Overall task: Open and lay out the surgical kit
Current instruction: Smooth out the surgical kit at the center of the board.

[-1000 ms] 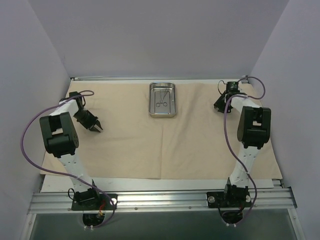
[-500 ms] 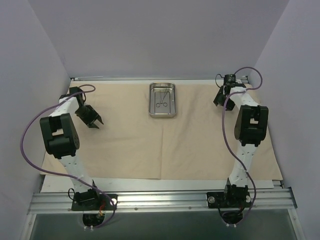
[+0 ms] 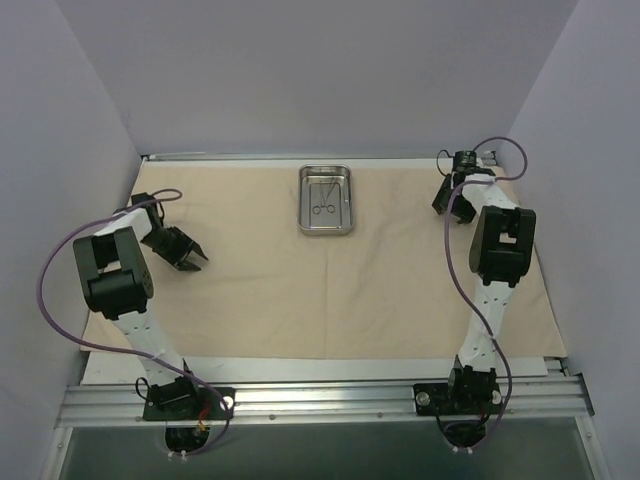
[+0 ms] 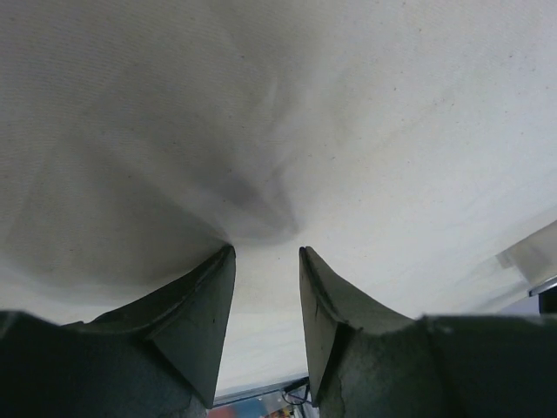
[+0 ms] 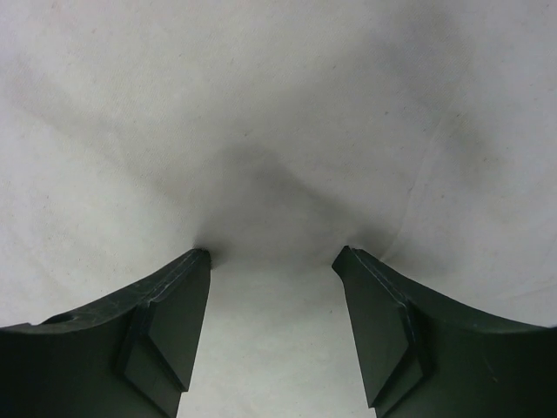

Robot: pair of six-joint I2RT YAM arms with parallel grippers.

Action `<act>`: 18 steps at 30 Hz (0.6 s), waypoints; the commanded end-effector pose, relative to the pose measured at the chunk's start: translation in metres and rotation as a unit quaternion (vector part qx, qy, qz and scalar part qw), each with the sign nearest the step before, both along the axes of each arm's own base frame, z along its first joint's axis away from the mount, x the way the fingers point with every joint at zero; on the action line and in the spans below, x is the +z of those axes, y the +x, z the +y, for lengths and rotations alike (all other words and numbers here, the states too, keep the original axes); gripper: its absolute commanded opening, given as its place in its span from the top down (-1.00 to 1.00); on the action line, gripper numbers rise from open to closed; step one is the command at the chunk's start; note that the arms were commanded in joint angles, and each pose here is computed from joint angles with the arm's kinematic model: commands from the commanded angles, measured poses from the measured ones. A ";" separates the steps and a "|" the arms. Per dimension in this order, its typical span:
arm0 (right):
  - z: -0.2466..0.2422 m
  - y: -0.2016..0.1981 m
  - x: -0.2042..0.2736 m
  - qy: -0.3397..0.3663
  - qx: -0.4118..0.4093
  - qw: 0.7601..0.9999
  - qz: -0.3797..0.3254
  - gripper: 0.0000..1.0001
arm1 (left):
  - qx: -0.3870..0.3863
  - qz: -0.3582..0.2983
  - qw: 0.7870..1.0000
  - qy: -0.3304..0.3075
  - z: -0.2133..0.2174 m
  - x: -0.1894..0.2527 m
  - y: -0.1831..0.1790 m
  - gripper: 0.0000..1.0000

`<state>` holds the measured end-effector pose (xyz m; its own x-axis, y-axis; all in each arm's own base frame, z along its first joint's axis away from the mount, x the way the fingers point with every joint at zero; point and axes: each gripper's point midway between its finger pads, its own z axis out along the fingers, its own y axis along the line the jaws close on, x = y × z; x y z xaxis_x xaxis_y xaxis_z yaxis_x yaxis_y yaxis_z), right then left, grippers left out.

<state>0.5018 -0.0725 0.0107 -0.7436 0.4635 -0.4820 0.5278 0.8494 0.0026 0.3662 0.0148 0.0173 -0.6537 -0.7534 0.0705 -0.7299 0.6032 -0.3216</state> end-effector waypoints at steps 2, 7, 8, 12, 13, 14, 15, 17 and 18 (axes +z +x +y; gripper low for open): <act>-0.030 -0.032 -0.046 -0.023 -0.013 0.995 0.092 -0.25 | 0.020 0.012 1.000 -0.002 0.007 -0.018 -0.015 0.06; -0.024 -0.027 -0.042 -0.002 0.001 0.997 0.083 -0.26 | 0.015 0.008 1.000 0.004 0.012 -0.016 -0.017 0.06; -0.019 -0.031 -0.044 0.006 0.005 0.997 0.083 -0.27 | 0.012 0.004 1.000 0.010 0.016 -0.013 -0.015 0.06; -0.011 -0.022 -0.014 0.010 0.012 0.999 0.046 -0.32 | 0.006 -0.022 0.999 0.036 0.025 0.016 -0.003 0.06; -0.007 -0.019 -0.009 0.015 0.014 0.999 0.040 -0.34 | 0.007 -0.033 0.999 0.041 0.026 0.025 0.000 0.06; -0.005 -0.017 -0.003 0.019 0.015 0.999 0.035 -0.37 | 0.009 -0.045 0.997 0.056 0.031 0.033 0.004 0.05; -0.002 -0.011 0.008 0.023 0.018 0.999 0.022 -0.39 | 0.010 -0.066 0.996 0.067 0.033 0.047 0.007 0.02; 0.012 -0.006 0.017 0.035 0.028 0.999 0.009 -0.44 | 0.011 -0.084 0.994 0.075 0.037 0.056 0.013 -0.04; 0.018 0.001 0.027 0.039 0.034 0.999 -0.006 -0.46 | 0.009 -0.090 0.993 0.076 0.038 0.059 0.018 -0.04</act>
<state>0.5122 -0.0787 0.0141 -0.7474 0.4473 -0.4913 0.4990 0.8661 0.0295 0.3628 0.0340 0.0341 -0.6383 -0.7697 -0.0091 -0.7264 0.6062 -0.3237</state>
